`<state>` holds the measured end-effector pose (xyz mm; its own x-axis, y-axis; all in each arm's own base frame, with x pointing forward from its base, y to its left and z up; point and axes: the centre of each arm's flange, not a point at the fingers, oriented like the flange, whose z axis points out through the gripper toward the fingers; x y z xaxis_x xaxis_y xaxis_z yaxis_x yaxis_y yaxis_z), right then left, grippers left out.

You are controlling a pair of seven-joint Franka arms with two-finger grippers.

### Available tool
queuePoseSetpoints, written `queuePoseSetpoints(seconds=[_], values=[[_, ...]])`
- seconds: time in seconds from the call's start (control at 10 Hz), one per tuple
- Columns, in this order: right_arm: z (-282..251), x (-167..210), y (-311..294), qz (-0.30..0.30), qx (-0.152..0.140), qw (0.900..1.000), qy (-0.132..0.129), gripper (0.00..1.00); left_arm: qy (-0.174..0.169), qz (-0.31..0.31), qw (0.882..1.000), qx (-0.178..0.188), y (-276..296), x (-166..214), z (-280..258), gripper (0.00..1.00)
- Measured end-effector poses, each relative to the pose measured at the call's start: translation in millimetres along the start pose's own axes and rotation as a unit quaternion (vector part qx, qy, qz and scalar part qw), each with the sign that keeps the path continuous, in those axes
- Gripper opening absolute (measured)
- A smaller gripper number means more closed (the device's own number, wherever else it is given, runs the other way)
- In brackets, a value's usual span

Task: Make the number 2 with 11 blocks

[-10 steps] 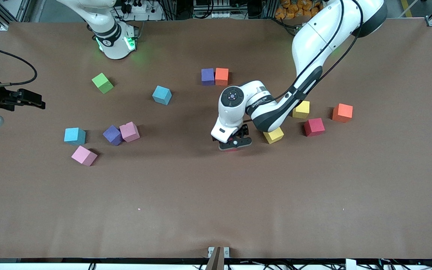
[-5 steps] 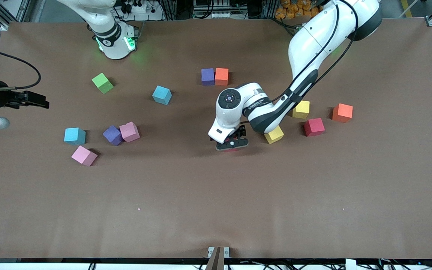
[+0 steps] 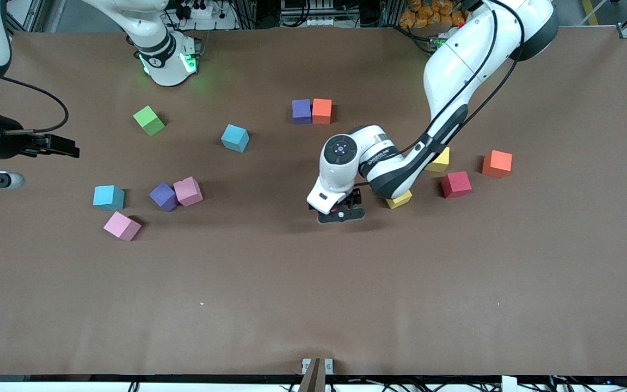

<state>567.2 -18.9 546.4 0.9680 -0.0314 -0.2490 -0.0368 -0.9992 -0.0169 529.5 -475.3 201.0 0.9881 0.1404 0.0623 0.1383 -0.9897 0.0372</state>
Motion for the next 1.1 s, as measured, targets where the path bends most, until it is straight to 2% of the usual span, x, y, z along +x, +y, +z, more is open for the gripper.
queuePoseSetpoints(seconds=[0.2,1.1], values=[[5.2,0.5,-0.1,0.001,0.0,1.0,-0.005,1.0,0.002,-0.007,1.0,0.0,-9.8,13.1,-0.9,1.0],[23.9,2.1,-1.1,0.01,0.0,1.0,-0.02,1.0,0.0,-0.003,1.0,-0.003,-3.9,6.8,-1.8,1.0]])
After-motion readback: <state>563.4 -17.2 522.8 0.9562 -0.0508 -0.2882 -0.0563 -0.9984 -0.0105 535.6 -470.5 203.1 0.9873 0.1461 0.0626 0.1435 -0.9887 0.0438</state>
